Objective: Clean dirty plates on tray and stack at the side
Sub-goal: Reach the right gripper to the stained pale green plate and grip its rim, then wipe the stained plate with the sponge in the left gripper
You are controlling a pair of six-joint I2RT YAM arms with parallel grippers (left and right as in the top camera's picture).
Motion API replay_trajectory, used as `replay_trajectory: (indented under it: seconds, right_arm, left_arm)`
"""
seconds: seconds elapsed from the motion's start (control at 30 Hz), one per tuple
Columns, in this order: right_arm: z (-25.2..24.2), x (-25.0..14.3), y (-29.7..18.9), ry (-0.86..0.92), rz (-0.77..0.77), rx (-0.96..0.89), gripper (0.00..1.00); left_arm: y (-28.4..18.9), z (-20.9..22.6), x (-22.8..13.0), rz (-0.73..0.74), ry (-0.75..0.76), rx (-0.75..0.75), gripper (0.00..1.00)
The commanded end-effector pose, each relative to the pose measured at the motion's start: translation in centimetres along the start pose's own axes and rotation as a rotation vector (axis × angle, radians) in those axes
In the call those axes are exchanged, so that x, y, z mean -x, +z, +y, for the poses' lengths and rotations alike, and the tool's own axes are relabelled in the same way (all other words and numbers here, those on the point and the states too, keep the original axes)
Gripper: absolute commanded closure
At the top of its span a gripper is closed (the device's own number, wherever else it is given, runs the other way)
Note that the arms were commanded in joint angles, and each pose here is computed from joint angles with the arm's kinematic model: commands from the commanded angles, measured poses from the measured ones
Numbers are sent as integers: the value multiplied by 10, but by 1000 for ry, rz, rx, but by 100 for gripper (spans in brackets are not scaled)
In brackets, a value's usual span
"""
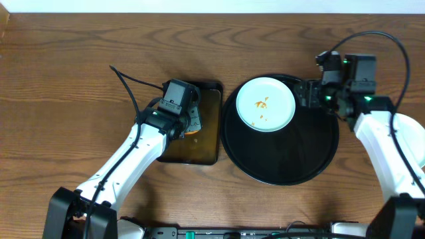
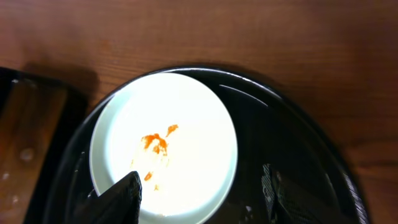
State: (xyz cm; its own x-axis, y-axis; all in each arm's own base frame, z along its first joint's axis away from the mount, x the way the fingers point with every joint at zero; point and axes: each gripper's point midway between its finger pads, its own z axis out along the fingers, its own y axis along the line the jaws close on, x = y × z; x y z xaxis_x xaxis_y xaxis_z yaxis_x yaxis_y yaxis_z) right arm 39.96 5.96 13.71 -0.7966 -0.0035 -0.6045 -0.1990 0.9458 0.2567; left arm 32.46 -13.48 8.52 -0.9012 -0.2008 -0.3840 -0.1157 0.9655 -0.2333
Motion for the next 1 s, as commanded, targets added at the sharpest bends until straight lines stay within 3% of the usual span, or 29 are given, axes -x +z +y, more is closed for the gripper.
replay_trajectory:
  seconds: [0.0, 0.17, 0.27, 0.47, 0.57, 0.67, 0.8, 0.97]
  right_arm:
    - [-11, -16, 33, 29, 76, -47, 39]
    - [-27, -35, 73, 112, 137, -72, 40]
    - [-26, -47, 92, 136, 170, -47, 49]
    - [-23, -71, 117, 153, 237, -5, 55]
    - [-25, -89, 124, 180, 298, -3, 83]
    - [-24, -99, 121, 193, 340, -4, 99]
    - [-22, -116, 113, 216, 414, -9, 99]
    - [-19, -137, 103, 246, 509, -14, 99]
  left_arm:
    - [-3, 1, 4, -15, 3, 3, 92]
    - [-3, 1, 4, -15, 3, 3, 92]
    - [-3, 1, 4, -14, 3, 4, 92]
    - [-3, 1, 4, -14, 3, 3, 92]
    - [-3, 1, 4, -14, 3, 3, 92]
    - [-3, 1, 4, -17, 3, 2, 92]
    - [-3, -7, 9, -34, 11, -35, 92]
    - [-8, -46, 16, -63, 61, -199, 92]
